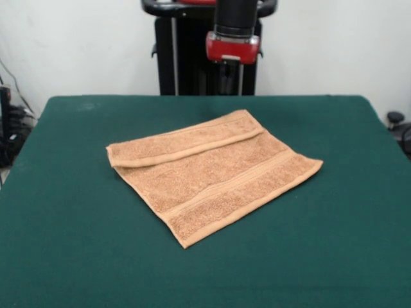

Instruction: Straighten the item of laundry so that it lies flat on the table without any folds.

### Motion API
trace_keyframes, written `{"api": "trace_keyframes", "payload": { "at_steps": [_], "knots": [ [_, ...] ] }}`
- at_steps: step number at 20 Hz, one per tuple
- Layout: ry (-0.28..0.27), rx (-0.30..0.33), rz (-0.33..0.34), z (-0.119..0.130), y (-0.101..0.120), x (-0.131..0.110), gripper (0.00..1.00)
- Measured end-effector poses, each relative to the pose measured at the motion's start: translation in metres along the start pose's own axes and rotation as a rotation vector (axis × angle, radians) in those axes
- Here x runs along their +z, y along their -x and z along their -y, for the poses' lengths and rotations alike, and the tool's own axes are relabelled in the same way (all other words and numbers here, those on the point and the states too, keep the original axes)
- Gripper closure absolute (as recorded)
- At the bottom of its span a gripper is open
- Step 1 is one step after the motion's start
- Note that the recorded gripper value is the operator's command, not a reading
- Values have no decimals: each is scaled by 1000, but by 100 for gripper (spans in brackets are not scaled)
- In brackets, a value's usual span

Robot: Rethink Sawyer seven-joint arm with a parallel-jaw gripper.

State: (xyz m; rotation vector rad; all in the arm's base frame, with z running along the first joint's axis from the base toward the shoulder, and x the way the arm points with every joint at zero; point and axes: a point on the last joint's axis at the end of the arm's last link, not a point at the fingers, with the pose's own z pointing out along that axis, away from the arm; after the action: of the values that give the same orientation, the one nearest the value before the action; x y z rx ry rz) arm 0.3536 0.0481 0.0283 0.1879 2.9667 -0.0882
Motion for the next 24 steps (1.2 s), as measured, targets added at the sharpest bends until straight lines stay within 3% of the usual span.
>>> {"api": "trace_keyframes", "payload": {
  "at_steps": [10, 17, 24],
  "knots": [
    [4, -11, -11, 4, -5, 1, 100],
    [-1, -51, -86, 12, -41, 13, 100],
    [5, -83, -104, 21, -63, 19, 100]
  ]
}}
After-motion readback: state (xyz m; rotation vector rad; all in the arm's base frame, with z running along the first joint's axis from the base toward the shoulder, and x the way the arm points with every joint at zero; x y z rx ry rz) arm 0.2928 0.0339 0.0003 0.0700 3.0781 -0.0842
